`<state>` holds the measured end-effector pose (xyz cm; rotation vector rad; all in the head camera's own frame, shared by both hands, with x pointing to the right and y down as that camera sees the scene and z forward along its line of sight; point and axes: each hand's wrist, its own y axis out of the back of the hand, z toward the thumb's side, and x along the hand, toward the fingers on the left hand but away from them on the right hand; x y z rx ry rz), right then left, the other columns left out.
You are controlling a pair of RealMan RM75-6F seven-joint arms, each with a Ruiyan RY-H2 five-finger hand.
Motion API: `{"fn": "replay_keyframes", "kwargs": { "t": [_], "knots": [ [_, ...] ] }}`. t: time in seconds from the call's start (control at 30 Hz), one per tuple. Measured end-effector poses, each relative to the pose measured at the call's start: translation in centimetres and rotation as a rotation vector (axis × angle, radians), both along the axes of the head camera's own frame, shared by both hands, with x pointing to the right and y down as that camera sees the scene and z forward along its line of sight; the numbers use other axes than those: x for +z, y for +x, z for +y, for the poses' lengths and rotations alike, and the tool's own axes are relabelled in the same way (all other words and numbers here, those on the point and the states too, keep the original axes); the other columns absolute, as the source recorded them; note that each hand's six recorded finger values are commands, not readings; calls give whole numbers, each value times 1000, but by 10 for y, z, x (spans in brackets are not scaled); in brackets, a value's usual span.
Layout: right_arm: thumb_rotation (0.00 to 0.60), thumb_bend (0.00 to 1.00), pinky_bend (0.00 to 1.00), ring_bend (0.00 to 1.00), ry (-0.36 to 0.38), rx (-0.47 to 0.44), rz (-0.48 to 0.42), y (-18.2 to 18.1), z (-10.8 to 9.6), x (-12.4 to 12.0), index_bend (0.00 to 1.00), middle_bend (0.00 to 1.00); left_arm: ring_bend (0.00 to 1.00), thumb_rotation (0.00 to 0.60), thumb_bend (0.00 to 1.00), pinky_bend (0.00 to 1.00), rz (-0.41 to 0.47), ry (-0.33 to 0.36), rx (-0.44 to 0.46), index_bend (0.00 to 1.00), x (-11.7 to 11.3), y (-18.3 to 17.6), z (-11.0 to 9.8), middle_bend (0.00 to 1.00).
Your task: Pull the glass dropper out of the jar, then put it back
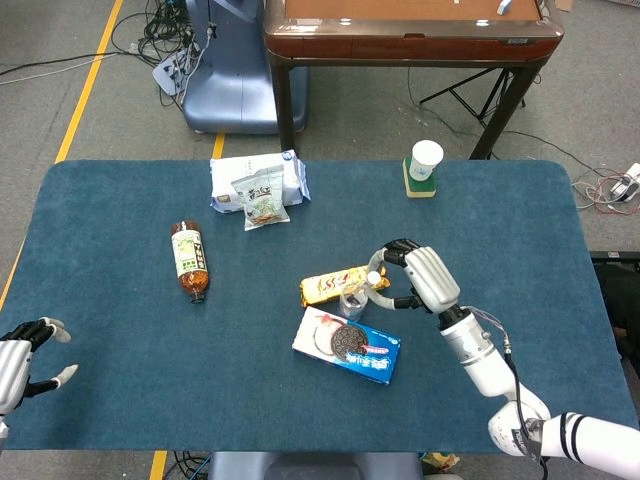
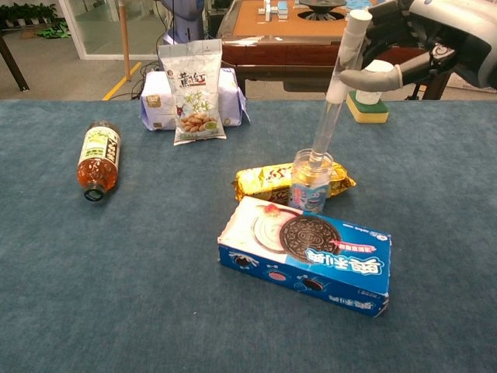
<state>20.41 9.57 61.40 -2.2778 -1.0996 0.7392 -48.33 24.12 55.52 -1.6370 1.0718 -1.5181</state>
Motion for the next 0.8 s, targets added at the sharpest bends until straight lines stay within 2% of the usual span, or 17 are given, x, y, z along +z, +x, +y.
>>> {"fn": "replay_keyframes", "kwargs": {
  "t": [0.33, 0.8],
  "knots": [
    [600, 470, 306, 385, 15, -3, -11, 0, 0, -7, 705, 581, 304, 600, 170, 441, 1, 1, -2, 450, -1, -1, 0, 352],
    [600, 472, 306, 397, 58, -4, 2, 12, -6, -40, 704, 586, 303, 600, 170, 441, -7, -5, 4, 450, 1, 1, 0, 352]
  ]
}}
